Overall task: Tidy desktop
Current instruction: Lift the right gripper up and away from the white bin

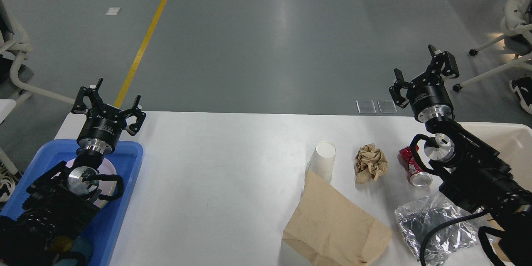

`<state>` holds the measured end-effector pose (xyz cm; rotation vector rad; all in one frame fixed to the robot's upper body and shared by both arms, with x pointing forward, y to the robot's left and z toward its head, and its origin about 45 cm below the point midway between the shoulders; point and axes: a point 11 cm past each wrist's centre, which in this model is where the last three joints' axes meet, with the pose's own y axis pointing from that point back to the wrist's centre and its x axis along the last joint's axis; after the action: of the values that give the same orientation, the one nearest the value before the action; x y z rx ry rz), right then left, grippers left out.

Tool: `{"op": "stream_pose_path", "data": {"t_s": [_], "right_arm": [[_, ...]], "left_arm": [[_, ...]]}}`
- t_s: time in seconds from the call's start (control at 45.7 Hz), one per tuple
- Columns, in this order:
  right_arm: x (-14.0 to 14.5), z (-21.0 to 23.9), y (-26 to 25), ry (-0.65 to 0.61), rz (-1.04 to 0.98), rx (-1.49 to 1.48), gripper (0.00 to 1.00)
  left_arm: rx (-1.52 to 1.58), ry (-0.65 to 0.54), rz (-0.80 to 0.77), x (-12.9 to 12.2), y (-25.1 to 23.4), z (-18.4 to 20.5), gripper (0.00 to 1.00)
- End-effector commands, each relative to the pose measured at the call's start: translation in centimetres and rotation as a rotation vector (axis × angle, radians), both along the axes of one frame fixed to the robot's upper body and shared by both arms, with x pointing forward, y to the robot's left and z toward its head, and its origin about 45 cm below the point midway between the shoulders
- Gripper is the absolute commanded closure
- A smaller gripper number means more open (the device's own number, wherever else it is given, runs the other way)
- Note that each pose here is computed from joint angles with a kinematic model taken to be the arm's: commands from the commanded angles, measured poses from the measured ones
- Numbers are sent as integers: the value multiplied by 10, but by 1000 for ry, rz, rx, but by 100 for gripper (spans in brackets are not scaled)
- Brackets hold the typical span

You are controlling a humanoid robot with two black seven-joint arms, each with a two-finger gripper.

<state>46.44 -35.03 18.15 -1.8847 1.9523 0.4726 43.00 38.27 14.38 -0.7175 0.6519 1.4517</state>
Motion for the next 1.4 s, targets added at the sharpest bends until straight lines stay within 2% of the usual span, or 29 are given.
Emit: {"op": "stream_pose_path", "data": {"t_s": [0.0,0.131,0.306,0.809,1.072,1.137,1.29,1.378], "right_arm": [[0,0,0,-2,4,1,0],[-1,5,-13,-6,-15,-17,0],[-14,16,-71,-2,-96,-91,0],[-10,27,-59,-60,-2,-64,0],[-4,42,-63,-34,65,-216,0],[-7,36,-61,8,117,-288,0],[-6,19,0,125,447,-633,0],[-9,13,13,189,563,-850,0]], "left_arm": [[0,0,0,0,0,0,3],[0,0,0,0,0,0,3],[0,0,0,0,0,0,3],[0,0,0,0,0,0,3],[0,0,0,0,0,0,3],[0,0,0,0,0,0,3],[0,0,0,0,0,0,3],[0,0,0,0,0,0,3]]}}
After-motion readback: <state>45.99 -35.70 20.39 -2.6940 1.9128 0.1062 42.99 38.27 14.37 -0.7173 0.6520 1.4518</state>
